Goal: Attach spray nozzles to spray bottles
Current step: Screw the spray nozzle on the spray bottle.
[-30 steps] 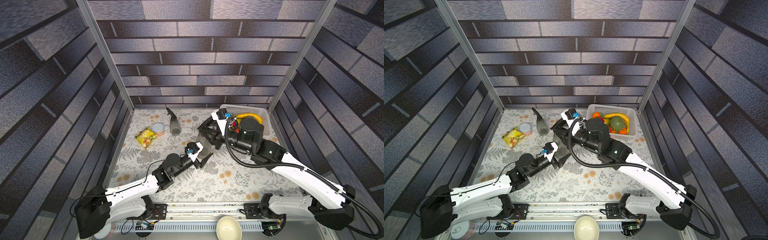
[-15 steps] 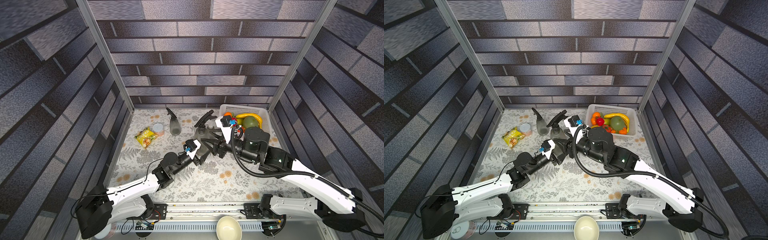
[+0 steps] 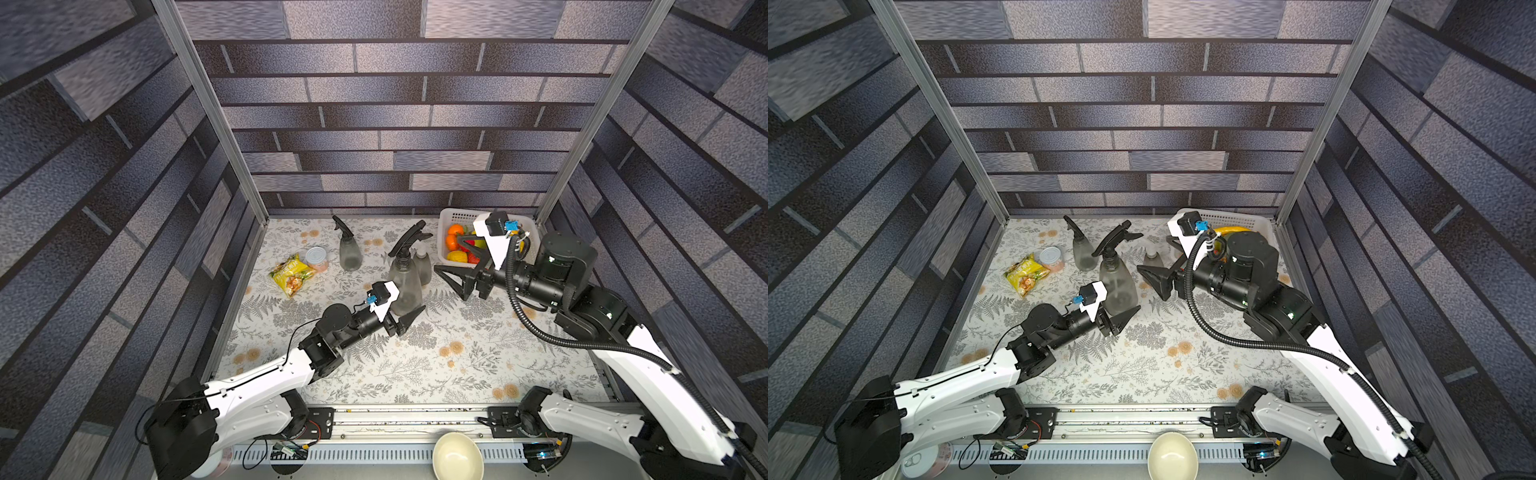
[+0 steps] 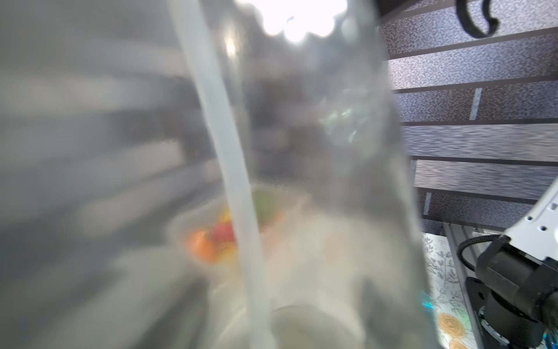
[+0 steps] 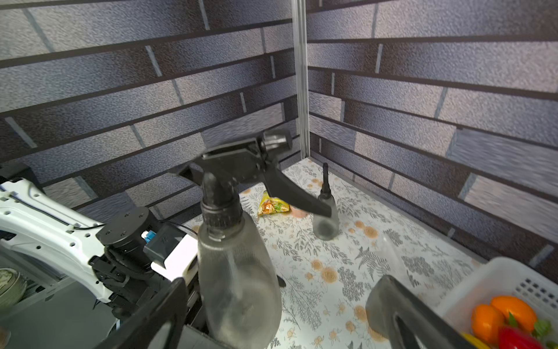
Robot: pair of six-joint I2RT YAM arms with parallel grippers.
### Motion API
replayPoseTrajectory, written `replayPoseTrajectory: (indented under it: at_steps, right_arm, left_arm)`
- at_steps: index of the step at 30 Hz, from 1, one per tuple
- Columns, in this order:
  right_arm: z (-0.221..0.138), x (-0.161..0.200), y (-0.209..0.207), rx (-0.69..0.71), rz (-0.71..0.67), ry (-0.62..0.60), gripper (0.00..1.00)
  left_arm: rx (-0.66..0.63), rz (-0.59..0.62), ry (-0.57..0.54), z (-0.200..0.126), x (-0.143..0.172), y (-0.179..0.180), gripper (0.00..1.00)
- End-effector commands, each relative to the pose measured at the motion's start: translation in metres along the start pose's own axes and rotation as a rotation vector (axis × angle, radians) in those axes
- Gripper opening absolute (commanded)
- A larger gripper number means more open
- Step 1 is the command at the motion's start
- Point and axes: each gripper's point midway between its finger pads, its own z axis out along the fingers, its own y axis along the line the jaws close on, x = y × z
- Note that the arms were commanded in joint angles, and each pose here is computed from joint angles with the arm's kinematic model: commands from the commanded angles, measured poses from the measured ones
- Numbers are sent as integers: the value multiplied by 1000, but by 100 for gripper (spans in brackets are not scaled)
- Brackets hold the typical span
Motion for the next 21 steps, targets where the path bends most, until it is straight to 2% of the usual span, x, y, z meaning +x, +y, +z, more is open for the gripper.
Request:
replayPoseTrajectory:
  at_steps: [1, 9, 15, 21]
  right_arm:
    - [6, -9, 22, -212, -44, 27, 100]
    - [30, -13, 24, -309, -53, 93, 99]
    - [24, -15, 39, -389, 3, 77, 89]
    - [15, 1, 58, -402, 24, 122, 77]
  left_arm:
    - [91, -36, -22, 0, -17, -18, 78]
    - [117, -25, -26, 2, -23, -26, 78]
    - [97, -14, -27, 3, -23, -22, 78]
    - [44, -16, -18, 3, -15, -7, 78]
